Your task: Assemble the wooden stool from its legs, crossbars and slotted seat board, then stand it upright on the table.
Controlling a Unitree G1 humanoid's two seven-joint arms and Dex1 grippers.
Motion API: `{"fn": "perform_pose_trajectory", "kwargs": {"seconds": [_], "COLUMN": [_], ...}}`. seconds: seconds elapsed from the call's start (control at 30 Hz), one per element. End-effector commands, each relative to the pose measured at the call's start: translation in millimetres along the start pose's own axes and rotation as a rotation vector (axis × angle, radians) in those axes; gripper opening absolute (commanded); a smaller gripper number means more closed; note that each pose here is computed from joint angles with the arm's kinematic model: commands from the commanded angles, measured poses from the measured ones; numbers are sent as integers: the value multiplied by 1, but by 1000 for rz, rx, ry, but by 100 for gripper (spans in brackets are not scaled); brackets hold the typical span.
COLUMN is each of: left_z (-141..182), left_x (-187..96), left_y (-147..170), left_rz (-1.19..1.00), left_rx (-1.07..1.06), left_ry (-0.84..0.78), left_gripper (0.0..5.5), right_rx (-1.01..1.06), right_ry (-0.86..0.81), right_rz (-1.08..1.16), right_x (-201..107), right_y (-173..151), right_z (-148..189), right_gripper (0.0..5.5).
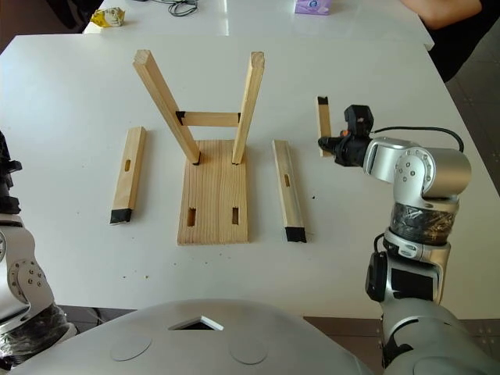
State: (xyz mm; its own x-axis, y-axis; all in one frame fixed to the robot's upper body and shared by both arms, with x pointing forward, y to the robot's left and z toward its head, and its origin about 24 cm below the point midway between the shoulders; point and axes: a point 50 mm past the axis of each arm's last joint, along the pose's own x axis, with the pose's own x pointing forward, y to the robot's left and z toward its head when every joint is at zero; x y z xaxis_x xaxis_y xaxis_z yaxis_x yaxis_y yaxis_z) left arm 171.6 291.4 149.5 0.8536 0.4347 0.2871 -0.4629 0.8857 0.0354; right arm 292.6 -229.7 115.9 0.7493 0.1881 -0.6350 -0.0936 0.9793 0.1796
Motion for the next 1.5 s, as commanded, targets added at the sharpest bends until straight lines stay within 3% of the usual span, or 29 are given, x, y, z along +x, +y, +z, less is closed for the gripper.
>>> {"fn": "perform_pose_trajectory", "kwargs": {"seconds": [0.03,0.23,0.33,0.43,0.63,0.9,1.2,1.5], "left_z": [11,30,45,55,95,146,130,119], "left_x": [15,86,119,134,131,119,84,74], "left_y": [12,19,5,-21,-69,-69,-85,-107], "left_rz": [-34,-160,-226,-311,-555,-822,-1225,-1466], "left_rx": [39,55,9,-59,-147,-299,-427,-646], "left_ry": [-52,-112,-161,-183,-289,-350,-190,-60], "left_gripper": [273,273,273,273,273,273,273,273], "right_rx": [85,279,320,250,118,49,-123,-299], "right_ry": [-286,-608,-715,-752,-824,-829,-669,-581], "right_rz": [10,187,254,389,698,955,1234,1328], "right_x": [5,-6,-19,-29,-61,-97,-98,-84], "right_y": [-3,17,26,52,108,129,152,125], "right_z": [66,138,163,177,191,192,142,112], "right_gripper": [132,132,132,132,132,132,132,132]}}
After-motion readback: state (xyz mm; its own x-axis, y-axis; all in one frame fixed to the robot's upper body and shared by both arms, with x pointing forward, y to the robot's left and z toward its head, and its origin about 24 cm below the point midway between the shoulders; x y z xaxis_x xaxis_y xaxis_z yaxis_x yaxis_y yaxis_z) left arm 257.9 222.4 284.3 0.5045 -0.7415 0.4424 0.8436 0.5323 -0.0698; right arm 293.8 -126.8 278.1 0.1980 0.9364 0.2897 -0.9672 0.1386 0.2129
